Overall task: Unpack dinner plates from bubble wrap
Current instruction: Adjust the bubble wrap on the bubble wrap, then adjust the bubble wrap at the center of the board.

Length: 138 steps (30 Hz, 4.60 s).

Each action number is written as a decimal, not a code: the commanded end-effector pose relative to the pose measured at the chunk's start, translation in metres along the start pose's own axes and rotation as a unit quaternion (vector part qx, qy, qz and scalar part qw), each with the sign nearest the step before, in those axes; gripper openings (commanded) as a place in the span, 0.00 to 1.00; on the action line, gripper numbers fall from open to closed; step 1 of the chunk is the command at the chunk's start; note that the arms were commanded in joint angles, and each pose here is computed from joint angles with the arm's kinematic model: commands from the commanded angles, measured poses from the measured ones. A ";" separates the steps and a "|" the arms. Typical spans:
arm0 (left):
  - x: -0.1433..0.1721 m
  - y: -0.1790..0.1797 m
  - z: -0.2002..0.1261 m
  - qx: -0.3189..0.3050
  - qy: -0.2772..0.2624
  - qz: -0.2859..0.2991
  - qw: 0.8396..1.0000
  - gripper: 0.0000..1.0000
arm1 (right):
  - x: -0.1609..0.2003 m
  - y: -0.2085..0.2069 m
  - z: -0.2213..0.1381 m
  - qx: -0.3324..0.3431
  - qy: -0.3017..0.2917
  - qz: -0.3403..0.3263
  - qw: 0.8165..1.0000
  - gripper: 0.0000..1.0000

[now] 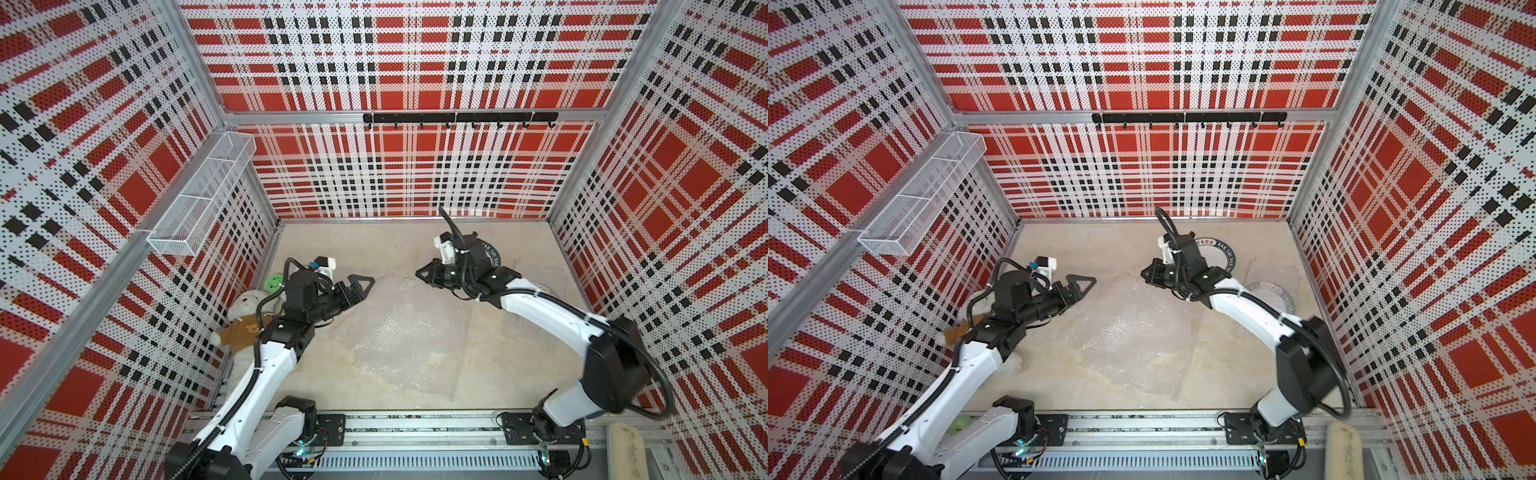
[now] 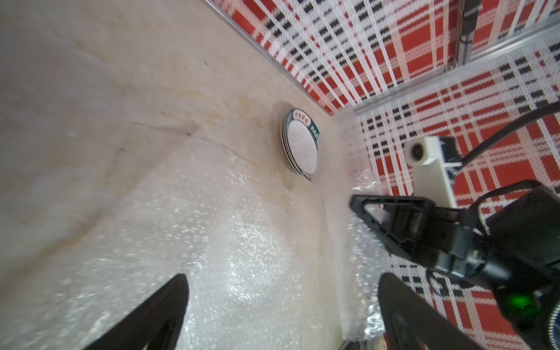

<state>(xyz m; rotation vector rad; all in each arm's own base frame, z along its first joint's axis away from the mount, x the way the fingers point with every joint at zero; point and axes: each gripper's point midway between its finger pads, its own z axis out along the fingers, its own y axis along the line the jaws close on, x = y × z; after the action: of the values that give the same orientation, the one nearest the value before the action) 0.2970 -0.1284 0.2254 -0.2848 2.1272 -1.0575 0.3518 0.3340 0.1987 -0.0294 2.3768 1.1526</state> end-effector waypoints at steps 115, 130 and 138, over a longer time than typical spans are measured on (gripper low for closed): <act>0.179 -0.114 0.097 0.160 0.217 0.141 0.953 0.99 | 0.011 -0.383 -0.281 0.244 -0.266 0.314 0.878 1.00; 0.176 -0.109 0.112 0.168 0.223 0.092 0.956 0.99 | 0.026 -0.329 -0.231 0.201 -0.217 0.281 0.913 0.98; 0.171 -0.100 0.112 0.157 0.218 0.081 0.960 0.99 | 0.029 -0.354 -0.244 0.242 -0.213 0.315 0.893 0.83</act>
<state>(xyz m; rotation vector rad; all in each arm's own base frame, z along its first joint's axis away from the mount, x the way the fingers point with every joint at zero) 0.2405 -0.3449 0.1679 0.3162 2.2763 -1.4143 0.2968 -0.0565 0.0535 1.0929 2.2442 0.6964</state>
